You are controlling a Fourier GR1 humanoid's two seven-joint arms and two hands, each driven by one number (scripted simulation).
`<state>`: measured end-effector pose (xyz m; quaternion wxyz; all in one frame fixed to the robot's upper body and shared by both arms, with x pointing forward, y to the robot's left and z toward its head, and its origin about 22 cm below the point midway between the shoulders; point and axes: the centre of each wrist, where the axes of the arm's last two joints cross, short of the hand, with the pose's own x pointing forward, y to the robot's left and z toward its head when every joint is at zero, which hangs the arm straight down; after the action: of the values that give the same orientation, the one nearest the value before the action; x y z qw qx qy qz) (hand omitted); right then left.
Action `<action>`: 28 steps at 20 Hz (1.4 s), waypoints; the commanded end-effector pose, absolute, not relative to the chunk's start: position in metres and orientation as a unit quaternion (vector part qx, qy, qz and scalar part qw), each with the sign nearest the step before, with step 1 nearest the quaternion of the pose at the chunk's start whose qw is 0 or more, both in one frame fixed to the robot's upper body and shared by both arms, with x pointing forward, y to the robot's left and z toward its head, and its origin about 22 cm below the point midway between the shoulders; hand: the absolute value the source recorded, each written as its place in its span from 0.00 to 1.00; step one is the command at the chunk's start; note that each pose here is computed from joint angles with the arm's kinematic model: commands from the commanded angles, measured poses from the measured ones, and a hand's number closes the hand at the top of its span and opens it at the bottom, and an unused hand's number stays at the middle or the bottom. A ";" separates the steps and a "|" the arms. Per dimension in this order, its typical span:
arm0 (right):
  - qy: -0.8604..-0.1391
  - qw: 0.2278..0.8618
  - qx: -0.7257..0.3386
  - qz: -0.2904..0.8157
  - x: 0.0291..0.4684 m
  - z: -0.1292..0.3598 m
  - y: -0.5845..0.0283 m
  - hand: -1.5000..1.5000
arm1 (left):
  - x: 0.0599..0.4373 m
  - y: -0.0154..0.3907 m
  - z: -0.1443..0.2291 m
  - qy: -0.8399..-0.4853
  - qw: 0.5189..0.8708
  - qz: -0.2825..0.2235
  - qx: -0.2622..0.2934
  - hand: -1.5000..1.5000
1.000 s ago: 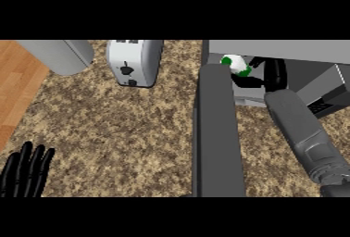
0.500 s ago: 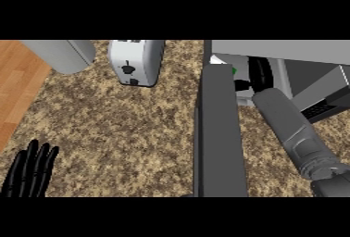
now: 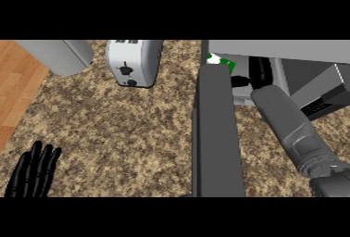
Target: Pick up the milk, place it into the microwave and close the microwave
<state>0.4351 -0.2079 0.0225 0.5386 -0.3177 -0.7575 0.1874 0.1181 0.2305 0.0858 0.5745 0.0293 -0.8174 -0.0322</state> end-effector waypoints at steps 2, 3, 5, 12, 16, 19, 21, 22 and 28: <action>-0.759 0.540 -0.327 0.162 0.434 0.020 -0.207 0.00 | 0.118 0.224 0.086 -0.816 0.576 -0.049 0.027 0.00; -0.765 0.531 -0.331 0.155 0.430 0.014 -0.220 0.00 | 0.113 0.222 0.090 -0.817 0.575 -0.034 0.027 0.00; -0.763 0.530 -0.339 0.147 0.430 0.013 -0.211 0.00 | 0.118 0.224 0.087 -0.813 0.580 -0.040 0.037 0.00; -0.774 0.514 -0.349 0.125 0.442 0.043 -0.244 0.00 | 0.112 0.218 0.088 -0.815 0.577 -0.036 0.039 0.00; -0.773 0.517 -0.347 0.122 0.438 0.048 -0.280 0.00 | 0.109 0.215 0.087 -0.815 0.578 -0.035 0.027 0.00; -0.787 0.525 -0.304 0.116 0.431 0.038 -0.290 0.00 | 0.104 0.215 0.088 -0.819 0.572 -0.031 0.028 0.00; -0.792 0.531 -0.278 0.113 0.430 0.030 -0.279 0.00 | 0.113 0.209 0.076 -0.814 0.579 -0.026 0.033 0.00; -0.790 0.542 -0.265 0.109 0.426 0.020 -0.272 0.00 | 0.106 0.212 0.087 -0.813 0.579 -0.040 0.037 0.00; -0.797 0.561 -0.204 0.094 0.421 0.017 -0.289 0.00 | 0.105 0.199 0.077 -0.813 0.581 -0.027 0.030 0.00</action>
<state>0.4246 -0.2812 0.0210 0.5484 -0.2437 -0.7939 0.0978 0.1061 0.2051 0.0823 0.5804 0.0294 -0.8133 -0.0294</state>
